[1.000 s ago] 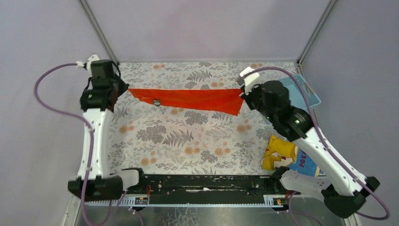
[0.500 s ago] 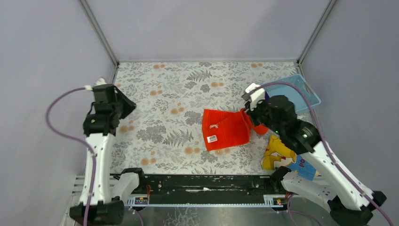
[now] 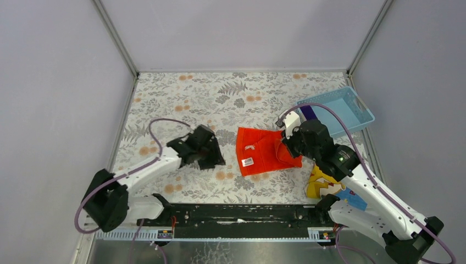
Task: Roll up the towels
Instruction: Flatten out the towel at the center of the board.
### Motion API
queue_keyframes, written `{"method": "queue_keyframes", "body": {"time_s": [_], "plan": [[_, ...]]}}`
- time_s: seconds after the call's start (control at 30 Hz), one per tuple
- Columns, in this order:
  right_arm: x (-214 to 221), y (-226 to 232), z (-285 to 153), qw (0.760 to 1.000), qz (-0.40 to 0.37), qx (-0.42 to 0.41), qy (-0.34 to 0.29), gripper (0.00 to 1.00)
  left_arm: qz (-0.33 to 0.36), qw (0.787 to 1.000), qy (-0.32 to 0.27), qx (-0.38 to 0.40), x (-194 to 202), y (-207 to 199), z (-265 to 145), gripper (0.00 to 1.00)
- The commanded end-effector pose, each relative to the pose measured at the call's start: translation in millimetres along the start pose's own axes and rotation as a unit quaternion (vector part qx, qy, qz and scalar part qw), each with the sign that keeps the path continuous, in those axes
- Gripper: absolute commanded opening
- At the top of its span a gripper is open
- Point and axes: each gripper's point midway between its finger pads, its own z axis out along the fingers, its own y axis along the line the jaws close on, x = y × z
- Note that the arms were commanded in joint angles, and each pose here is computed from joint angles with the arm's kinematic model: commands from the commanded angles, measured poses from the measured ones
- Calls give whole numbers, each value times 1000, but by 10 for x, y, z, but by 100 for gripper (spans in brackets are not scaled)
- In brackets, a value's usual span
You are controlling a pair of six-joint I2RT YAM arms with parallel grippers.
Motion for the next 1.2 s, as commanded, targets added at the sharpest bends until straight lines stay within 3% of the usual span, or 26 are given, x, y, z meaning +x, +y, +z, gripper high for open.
{"method": "queue_keyframes", "body": {"time_s": [0.0,0.17,0.47,0.63,0.93,1.17], "plan": [[-91,-8,1,1000,12,4,-29,0,19,999,-31,-5,98,-321,271,50],[-52,11,36,1000,14,1,-23,0,89,995,-17,-37,434,-641,563,50],[-38,-5,-26,999,15,6,-33,0,158,978,-12,-138,702,-568,973,47],[-38,10,-24,999,14,2,-34,0,163,971,-23,-172,670,-456,967,46],[-41,-5,-46,999,14,6,-36,0,149,977,-60,-142,500,-614,716,45],[-42,-7,-62,999,15,7,-37,0,158,973,-43,-162,532,-579,917,42]]}}
